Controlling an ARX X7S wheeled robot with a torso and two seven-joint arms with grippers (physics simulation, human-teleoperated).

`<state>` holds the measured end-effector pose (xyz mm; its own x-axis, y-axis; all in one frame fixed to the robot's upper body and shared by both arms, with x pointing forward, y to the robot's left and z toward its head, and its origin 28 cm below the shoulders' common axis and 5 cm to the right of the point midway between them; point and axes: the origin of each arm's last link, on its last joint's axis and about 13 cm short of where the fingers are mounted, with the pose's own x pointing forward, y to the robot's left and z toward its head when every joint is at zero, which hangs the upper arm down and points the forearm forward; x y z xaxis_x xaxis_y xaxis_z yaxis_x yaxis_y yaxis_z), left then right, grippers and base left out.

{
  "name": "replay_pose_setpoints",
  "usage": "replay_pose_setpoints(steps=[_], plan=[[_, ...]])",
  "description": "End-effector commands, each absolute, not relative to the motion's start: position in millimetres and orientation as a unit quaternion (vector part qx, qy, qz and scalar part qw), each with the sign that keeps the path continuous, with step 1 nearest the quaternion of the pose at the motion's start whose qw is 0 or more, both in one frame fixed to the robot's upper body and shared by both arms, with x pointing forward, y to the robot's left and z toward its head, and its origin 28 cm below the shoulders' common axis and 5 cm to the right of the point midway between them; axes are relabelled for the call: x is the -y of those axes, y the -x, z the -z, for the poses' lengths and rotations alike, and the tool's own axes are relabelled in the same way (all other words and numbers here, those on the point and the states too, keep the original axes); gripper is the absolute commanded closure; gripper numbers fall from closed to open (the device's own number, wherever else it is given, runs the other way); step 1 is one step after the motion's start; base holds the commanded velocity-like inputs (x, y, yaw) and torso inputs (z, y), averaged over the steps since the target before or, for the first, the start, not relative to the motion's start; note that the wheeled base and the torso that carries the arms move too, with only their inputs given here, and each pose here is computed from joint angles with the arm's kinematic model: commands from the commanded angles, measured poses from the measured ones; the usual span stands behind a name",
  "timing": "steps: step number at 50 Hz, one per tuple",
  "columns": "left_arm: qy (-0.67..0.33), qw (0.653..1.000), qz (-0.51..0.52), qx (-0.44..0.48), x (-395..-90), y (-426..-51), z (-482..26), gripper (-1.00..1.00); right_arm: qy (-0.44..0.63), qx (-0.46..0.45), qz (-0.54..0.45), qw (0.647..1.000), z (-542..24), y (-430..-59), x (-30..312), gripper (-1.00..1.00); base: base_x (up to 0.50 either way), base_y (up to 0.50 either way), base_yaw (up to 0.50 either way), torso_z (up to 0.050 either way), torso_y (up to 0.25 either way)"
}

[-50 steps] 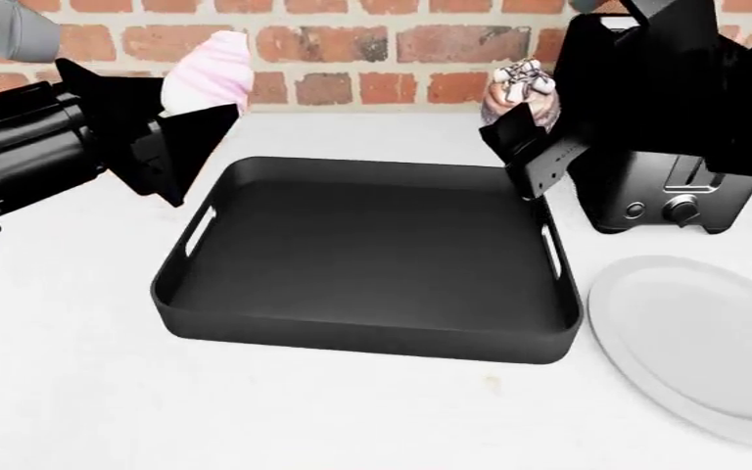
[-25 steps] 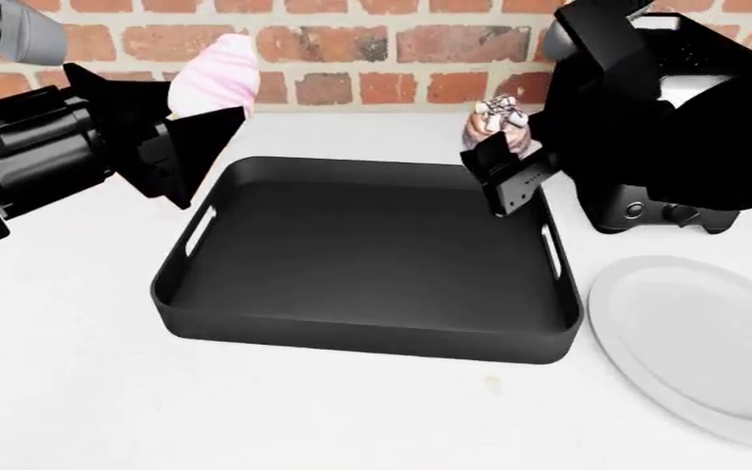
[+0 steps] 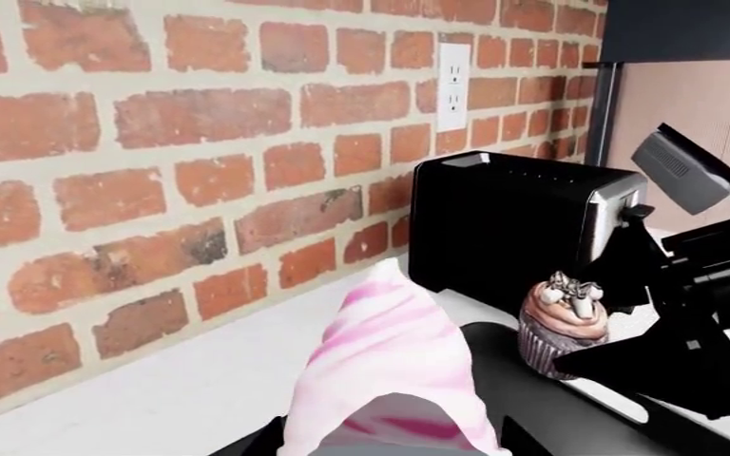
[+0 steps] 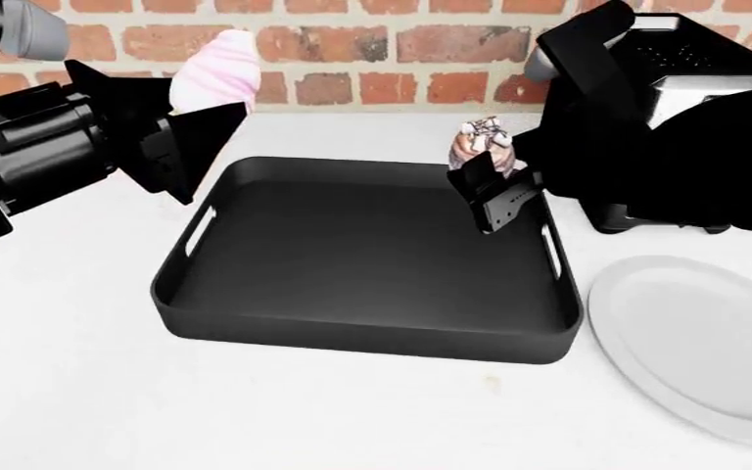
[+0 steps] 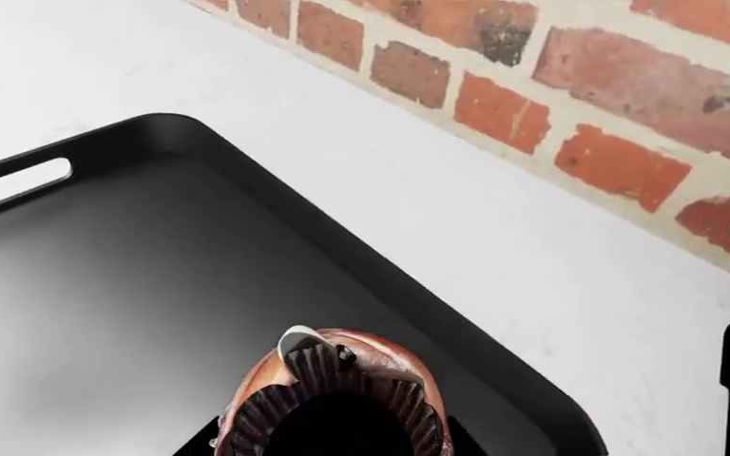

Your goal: Move the dessert items from the plate to the tray.

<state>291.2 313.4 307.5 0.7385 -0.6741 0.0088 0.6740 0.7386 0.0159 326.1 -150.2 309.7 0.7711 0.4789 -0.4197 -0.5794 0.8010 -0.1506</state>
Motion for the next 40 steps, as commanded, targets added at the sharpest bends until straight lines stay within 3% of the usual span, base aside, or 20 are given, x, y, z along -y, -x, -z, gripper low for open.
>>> replay_pose_setpoints(steps=[1, 26, 27, 40], plan=[[-0.002, 0.932, 0.361, 0.008, -312.3, -290.9, -308.0, 1.00, 0.145, -0.177, -0.292, 0.928, -314.1, -323.1, 147.7, 1.00, 0.00, 0.00, 0.00, 0.000, 0.000], [-0.001, 0.933, 0.360, 0.005, -312.4, -290.8, -305.9, 1.00, 0.128, -0.195, -0.300, 0.925, -298.1, -322.5, 147.2, 1.00, 0.00, 0.00, 0.00, 0.000, 0.000], [-0.001, 0.933, 0.361, 0.005, -312.3, -290.7, -305.8, 1.00, 0.128, -0.195, -0.300, 0.925, -298.3, -322.5, 147.3, -1.00, 0.00, 0.00, 0.00, 0.000, 0.000], [-0.002, 0.932, 0.362, 0.004, -311.5, -290.5, -305.7, 1.00, 0.132, -0.189, -0.298, 0.926, -304.9, -319.4, 147.9, -1.00, 0.00, 0.00, 0.00, 0.000, 0.000]])
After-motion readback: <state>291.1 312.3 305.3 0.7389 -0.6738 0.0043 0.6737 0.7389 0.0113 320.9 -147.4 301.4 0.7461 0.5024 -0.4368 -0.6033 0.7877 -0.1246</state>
